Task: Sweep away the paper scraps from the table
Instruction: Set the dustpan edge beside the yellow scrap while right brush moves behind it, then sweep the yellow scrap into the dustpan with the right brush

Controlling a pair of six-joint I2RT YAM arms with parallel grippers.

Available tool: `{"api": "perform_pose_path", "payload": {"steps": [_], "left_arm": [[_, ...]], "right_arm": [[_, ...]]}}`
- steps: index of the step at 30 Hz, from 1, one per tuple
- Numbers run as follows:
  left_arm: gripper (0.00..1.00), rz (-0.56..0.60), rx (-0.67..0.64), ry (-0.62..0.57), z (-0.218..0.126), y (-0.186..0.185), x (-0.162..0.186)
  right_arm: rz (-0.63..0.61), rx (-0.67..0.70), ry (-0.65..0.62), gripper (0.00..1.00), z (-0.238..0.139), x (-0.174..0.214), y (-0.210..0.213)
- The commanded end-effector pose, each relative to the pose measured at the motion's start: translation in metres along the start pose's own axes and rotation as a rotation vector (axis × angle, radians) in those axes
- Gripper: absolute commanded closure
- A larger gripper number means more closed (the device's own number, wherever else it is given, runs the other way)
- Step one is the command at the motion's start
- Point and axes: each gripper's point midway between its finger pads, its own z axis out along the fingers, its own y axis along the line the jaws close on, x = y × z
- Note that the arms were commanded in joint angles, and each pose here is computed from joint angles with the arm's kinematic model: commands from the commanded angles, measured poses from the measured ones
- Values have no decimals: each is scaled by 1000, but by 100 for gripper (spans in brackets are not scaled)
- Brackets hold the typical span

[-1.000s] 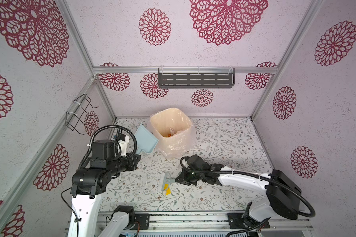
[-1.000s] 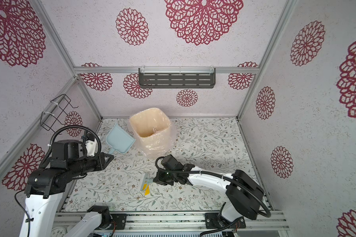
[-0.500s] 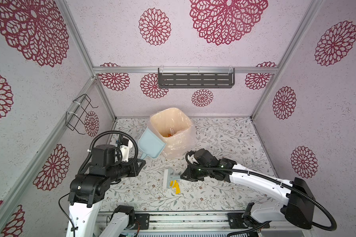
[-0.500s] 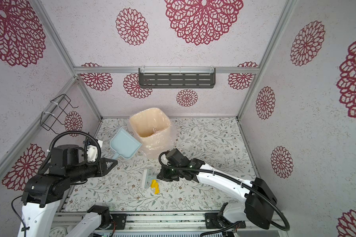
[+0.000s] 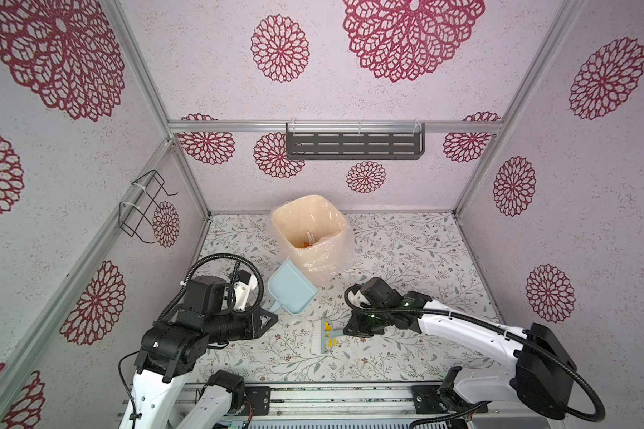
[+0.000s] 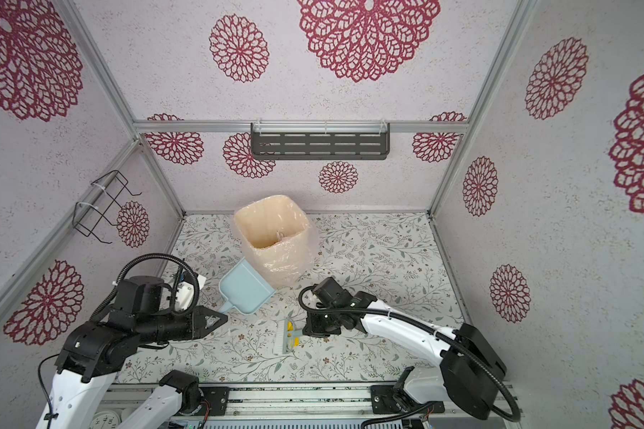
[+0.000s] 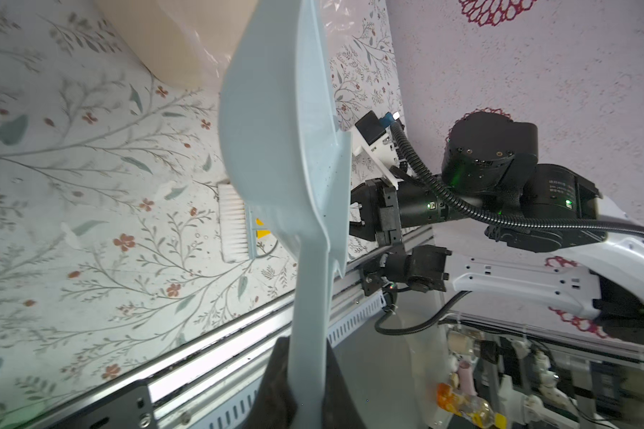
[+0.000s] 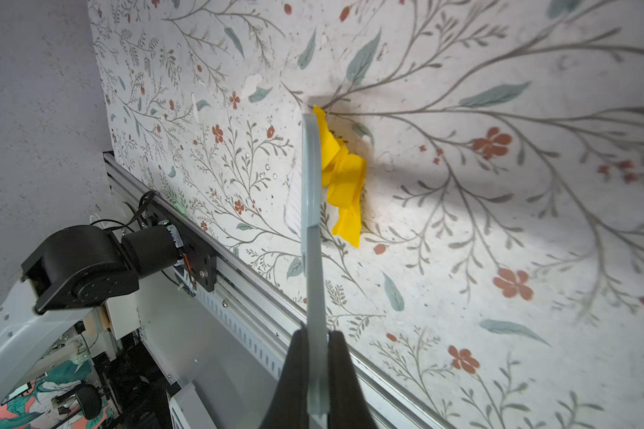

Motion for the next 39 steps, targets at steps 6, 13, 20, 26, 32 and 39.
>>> {"api": "perform_pose_path", "payload": {"steps": [6, 13, 20, 26, 32, 39], "left_arm": [[100, -4, 72, 65, 40, -13, 10], [100, -27, 47, 169, 77, -4, 33], [100, -34, 30, 229, 106, 2, 47], [100, -29, 56, 301, 133, 4, 60], [100, -9, 83, 383, 154, 4, 70], [100, 5, 107, 453, 172, 5, 77]], "right_arm": [[59, 205, 68, 100, -46, 27, -80], [83, 254, 55, 100, -78, 23, -99], [33, 206, 17, 100, -110, 3, -67], [-9, 353, -34, 100, -145, -18, -70], [-33, 545, -24, 100, -166, -31, -90], [-56, 608, 36, 100, -162, -37, -97]]}}
